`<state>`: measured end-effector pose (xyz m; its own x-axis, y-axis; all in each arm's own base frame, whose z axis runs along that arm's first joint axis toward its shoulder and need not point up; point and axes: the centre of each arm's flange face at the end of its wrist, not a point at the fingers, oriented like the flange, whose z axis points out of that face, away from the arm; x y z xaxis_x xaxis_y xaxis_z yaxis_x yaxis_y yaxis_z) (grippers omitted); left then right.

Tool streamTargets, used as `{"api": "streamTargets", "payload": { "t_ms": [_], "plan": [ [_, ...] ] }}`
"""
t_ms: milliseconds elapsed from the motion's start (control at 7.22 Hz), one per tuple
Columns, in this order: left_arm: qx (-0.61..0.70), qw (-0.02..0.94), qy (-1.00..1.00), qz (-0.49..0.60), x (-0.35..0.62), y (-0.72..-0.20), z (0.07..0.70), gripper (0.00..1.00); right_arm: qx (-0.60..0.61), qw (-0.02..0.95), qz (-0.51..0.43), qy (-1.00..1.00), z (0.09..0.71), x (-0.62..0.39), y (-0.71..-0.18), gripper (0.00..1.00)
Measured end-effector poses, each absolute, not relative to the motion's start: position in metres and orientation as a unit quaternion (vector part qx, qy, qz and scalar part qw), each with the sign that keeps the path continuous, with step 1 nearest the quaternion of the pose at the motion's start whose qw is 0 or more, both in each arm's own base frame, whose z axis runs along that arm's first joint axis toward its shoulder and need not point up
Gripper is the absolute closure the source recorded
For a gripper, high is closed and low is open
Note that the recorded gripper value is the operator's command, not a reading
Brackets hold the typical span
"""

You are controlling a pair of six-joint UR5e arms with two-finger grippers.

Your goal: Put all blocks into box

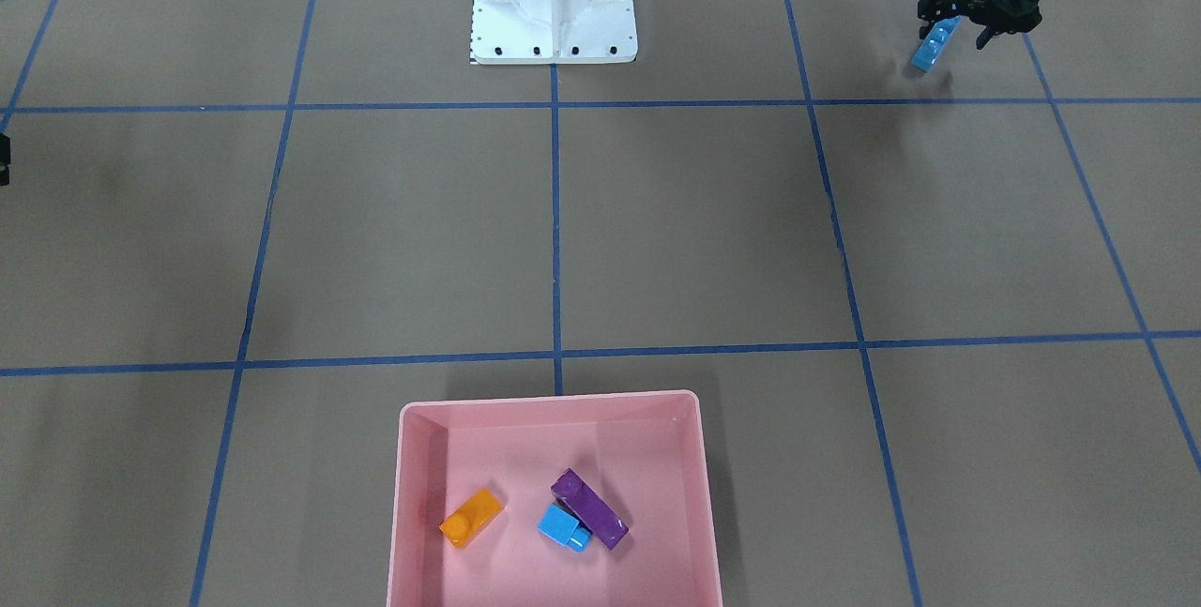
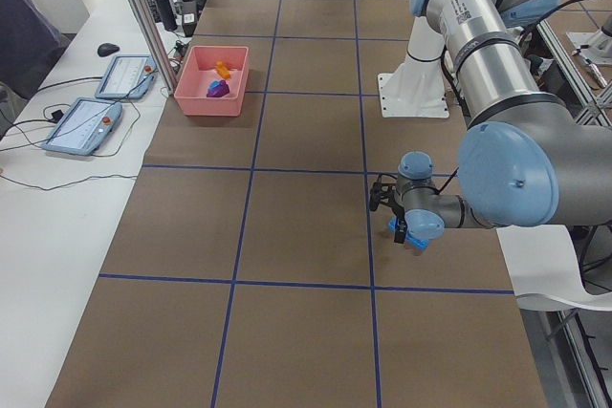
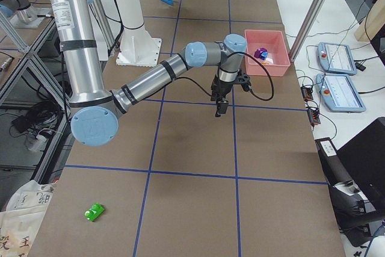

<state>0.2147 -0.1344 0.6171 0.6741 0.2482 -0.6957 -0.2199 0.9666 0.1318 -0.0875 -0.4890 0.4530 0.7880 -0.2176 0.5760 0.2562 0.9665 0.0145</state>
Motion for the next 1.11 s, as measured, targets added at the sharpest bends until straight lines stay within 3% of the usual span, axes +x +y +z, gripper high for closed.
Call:
{"api": "streamTargets", "payload": {
  "t_ms": [277,554,692,1108],
  "plan": [
    [0.016,0.914,0.382,0.139,0.219,-0.129,0.619,0.33,-0.04,0.941,-0.129,-0.309,0.47,-0.069,-0.471,0.0],
    [0.018,0.913,0.38,0.148,0.222,-0.125,0.621,0.81,-0.042,0.936,-0.14,-0.32,0.486,-0.05,-0.46,0.0],
    [0.018,0.913,0.379,0.152,0.224,-0.123,0.621,1.0,-0.04,0.935,-0.14,-0.323,0.489,-0.043,-0.458,0.0],
    [0.024,0.905,0.398,0.148,0.217,-0.123,0.615,1.0,-0.042,0.931,-0.149,-0.331,0.505,-0.026,-0.447,0.0]
  ]
}}
